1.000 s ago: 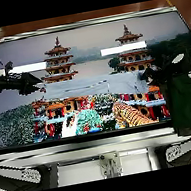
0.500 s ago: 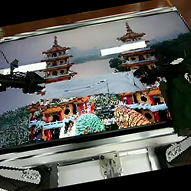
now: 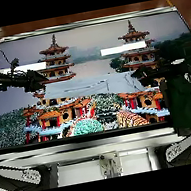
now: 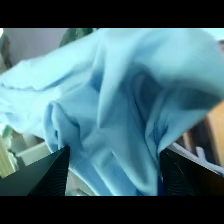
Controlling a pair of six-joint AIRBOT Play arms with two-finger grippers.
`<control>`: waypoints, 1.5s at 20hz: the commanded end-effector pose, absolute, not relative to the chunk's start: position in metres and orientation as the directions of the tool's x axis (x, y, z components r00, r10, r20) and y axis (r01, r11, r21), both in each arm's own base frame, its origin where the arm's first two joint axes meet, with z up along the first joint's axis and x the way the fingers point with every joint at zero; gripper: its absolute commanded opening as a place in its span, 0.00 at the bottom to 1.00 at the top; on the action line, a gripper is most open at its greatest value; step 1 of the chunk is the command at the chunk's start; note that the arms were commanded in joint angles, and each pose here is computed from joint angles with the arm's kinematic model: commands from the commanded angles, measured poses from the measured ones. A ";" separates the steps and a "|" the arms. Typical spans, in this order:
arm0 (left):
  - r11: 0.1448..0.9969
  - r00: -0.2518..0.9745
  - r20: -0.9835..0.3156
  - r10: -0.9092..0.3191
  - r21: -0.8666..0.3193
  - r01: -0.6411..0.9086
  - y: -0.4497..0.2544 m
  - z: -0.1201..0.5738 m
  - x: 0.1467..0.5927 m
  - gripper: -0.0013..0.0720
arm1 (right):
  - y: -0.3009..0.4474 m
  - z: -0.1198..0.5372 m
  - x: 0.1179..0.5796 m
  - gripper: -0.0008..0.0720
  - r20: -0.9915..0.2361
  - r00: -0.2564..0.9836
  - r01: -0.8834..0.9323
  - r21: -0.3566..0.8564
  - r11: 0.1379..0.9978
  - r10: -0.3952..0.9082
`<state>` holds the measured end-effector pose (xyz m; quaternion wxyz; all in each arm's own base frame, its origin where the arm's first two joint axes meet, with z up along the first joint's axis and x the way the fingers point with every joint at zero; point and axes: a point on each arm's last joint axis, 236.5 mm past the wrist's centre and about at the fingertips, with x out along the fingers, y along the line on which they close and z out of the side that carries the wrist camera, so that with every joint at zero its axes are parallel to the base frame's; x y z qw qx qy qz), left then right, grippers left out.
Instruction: Fold the shirts.
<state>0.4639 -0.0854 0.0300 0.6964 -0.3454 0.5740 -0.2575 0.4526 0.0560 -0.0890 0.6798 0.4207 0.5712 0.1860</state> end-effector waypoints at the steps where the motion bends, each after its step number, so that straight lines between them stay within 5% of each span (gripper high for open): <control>1: 0.623 0.211 -0.616 -0.759 -0.781 -0.035 -0.088 0.032 0.465 0.84 | 0.068 -0.106 0.441 0.84 -0.693 0.202 0.190 0.721 0.666 0.693; 4: 0.624 0.205 -0.616 -0.761 -0.781 -0.030 -0.092 0.032 0.464 0.84 | 0.061 -0.113 0.447 0.17 -0.723 0.226 0.238 0.691 0.683 0.653; 5: 0.624 0.201 -0.616 -0.762 -0.781 -0.027 -0.094 0.032 0.464 0.84 | 0.056 -0.110 0.449 0.09 -0.723 0.240 0.247 0.691 0.680 0.647; 6: 0.624 0.196 -0.615 -0.763 -0.781 -0.023 -0.097 0.032 0.463 0.81 | 0.053 -0.106 0.451 0.09 -0.723 0.253 0.243 0.691 0.681 0.643; 8: 0.617 0.174 -0.608 -0.774 -0.787 -0.007 -0.112 0.032 0.461 0.27 | 0.043 -0.088 0.455 0.09 -0.718 0.294 0.230 0.693 0.683 0.631; 9: 0.609 0.162 -0.599 -0.784 -0.793 0.009 -0.126 0.032 0.460 0.12 | 0.038 -0.076 0.458 0.09 -0.715 0.317 0.229 0.695 0.681 0.623; 10: 0.607 0.158 -0.596 -0.787 -0.794 0.026 -0.141 0.031 0.462 0.08 | 0.035 -0.064 0.459 0.09 -0.710 0.336 0.229 0.699 0.677 0.619; 17: 0.609 0.153 -0.590 -0.793 -0.775 0.169 -0.308 -0.005 0.460 0.07 | 0.035 0.028 0.433 0.09 -0.727 0.319 0.116 0.667 0.736 0.608; 30: 0.343 0.002 -0.343 -0.939 -0.939 0.007 -0.526 -0.057 0.372 0.07 | 0.056 0.148 0.336 0.09 -0.764 0.264 0.017 0.614 0.789 0.589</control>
